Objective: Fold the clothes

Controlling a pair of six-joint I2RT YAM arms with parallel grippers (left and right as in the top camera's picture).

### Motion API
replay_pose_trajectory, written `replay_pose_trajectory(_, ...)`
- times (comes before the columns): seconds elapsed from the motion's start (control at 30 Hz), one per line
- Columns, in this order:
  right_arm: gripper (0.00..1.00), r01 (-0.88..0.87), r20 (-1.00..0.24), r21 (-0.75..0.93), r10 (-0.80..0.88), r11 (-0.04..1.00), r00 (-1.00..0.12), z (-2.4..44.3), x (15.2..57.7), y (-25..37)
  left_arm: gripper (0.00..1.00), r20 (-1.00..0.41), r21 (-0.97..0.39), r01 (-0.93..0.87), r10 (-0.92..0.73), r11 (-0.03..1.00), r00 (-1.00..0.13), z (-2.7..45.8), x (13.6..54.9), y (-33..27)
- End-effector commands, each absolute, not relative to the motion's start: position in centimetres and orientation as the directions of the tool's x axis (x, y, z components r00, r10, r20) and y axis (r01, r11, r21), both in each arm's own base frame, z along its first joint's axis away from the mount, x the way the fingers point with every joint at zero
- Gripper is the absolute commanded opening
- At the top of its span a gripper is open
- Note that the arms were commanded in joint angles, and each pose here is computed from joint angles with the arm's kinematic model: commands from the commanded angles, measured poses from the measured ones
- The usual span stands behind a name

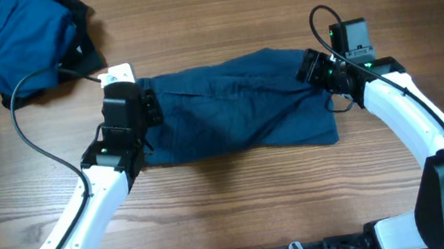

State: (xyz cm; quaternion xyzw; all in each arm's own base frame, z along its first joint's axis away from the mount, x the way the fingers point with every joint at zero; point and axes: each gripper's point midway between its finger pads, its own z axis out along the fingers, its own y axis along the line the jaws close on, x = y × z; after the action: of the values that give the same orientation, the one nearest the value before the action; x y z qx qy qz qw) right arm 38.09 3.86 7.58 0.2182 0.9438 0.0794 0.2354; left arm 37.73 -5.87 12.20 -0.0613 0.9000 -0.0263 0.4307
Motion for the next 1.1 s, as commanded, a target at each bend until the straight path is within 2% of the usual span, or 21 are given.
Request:
replay_pose_trajectory(0.0, 0.99, 0.308, -0.448, 0.248, 0.391, 0.918, -0.804, 9.1, 38.4, 4.1, 0.63, -0.763, -0.154, 0.069, -0.074, 0.986, -0.642, 12.6, 38.5, -6.9)
replay_pose_trajectory(0.17, 1.00, 0.284, -0.443, 0.251, 0.371, 0.925, -0.816, 9.1, 38.2, 4.4, 0.63, -0.713, -0.219, 0.100, -0.089, 0.971, -0.695, 10.6, 39.7, -5.7)
replay_pose_trajectory(0.3, 1.00, 0.284, -0.443, 0.251, 0.370, 0.926, -0.817, 9.1, 38.2, 4.4, 0.63, -0.673, -0.188, 0.122, -0.038, 0.975, -0.739, 8.7, 41.1, -5.2)
replay_pose_trajectory(0.53, 0.99, 0.285, -0.442, 0.250, 0.370, 0.926, -0.817, 9.1, 38.2, 4.4, 0.62, -0.617, -0.225, 0.152, -0.020, 0.962, -0.786, 7.0, 42.2, -6.6)
replay_pose_trajectory(0.9, 1.00, 0.286, -0.436, 0.248, 0.370, 0.926, -0.820, 9.0, 38.1, 4.4, 0.45, -0.573, -0.230, 0.139, -0.019, 0.963, -0.819, 5.0, 41.8, -6.6)
replay_pose_trajectory(1.07, 1.00, 0.288, -0.432, 0.246, 0.371, 0.926, -0.822, 8.9, 37.9, 4.4, 0.42, -0.530, -0.234, 0.127, -0.017, 0.964, -0.848, 3.4, 41.2, -6.6)
